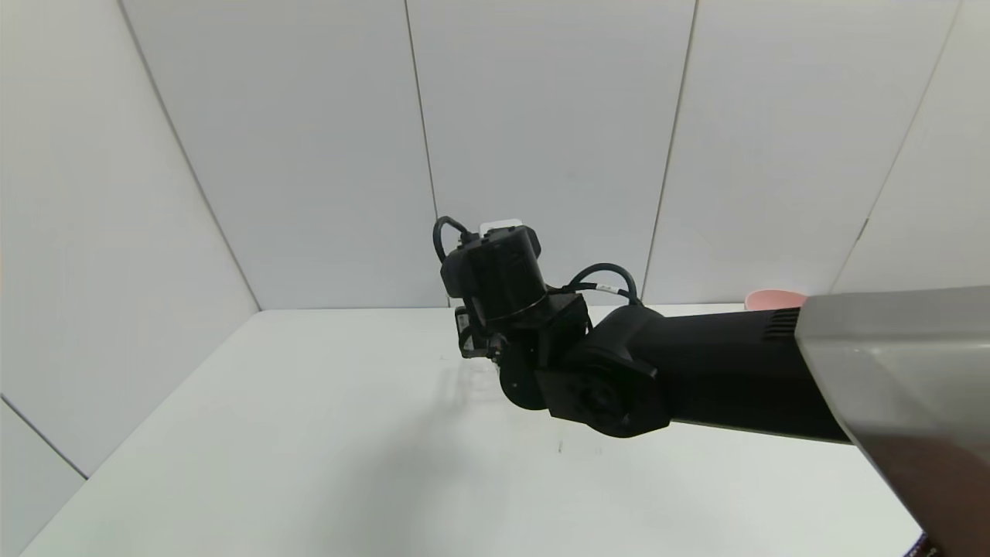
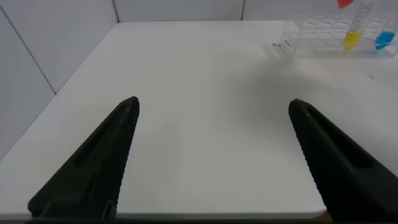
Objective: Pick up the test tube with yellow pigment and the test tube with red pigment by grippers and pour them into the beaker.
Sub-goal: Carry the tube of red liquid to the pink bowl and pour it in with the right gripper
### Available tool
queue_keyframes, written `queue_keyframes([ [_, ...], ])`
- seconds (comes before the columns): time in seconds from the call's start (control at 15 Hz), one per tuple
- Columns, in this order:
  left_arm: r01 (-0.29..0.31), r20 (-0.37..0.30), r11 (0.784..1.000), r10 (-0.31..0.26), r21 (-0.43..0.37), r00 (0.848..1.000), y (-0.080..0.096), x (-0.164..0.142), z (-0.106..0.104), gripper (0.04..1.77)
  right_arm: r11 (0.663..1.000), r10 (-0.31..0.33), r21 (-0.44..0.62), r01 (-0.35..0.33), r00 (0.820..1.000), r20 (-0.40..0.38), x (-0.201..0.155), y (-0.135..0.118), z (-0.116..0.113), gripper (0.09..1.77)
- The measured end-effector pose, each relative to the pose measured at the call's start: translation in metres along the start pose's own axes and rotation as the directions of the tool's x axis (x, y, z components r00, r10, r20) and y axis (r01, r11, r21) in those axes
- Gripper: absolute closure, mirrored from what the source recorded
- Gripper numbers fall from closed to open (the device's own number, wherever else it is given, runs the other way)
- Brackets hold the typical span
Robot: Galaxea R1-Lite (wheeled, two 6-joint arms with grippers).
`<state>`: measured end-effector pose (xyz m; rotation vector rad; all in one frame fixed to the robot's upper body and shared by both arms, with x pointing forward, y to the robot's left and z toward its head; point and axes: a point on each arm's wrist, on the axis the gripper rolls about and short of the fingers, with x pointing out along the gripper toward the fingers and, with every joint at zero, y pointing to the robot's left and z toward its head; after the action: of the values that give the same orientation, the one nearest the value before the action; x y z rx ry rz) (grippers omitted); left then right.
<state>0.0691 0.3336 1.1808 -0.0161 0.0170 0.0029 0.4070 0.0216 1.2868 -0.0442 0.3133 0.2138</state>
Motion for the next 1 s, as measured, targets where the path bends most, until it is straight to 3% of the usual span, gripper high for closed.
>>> queue_keyframes([
  [0.27, 0.000, 0.000, 1.000, 0.000, 0.000, 1.000, 0.000, 0.000, 0.000, 0.09, 1.000, 0.024, -0.006, -0.024, 1.000, -0.014, -0.007, -0.004, -0.001, 1.36],
  [0.53, 0.000, 0.000, 1.000, 0.000, 0.000, 1.000, 0.000, 0.000, 0.000, 0.09, 0.984, 0.169, -0.038, -0.173, 0.981, -0.095, -0.028, -0.015, -0.006, 1.36],
  [0.73, 0.000, 0.000, 1.000, 0.000, 0.000, 1.000, 0.000, 0.000, 0.000, 0.09, 0.946, 0.303, -0.066, -0.316, 0.940, -0.159, -0.052, -0.033, -0.007, 1.36],
  [1.0, 0.000, 0.000, 1.000, 0.000, 0.000, 1.000, 0.000, 0.000, 0.000, 0.09, 0.862, 0.468, -0.097, -0.497, 0.855, -0.225, -0.081, -0.088, -0.002, 1.36],
])
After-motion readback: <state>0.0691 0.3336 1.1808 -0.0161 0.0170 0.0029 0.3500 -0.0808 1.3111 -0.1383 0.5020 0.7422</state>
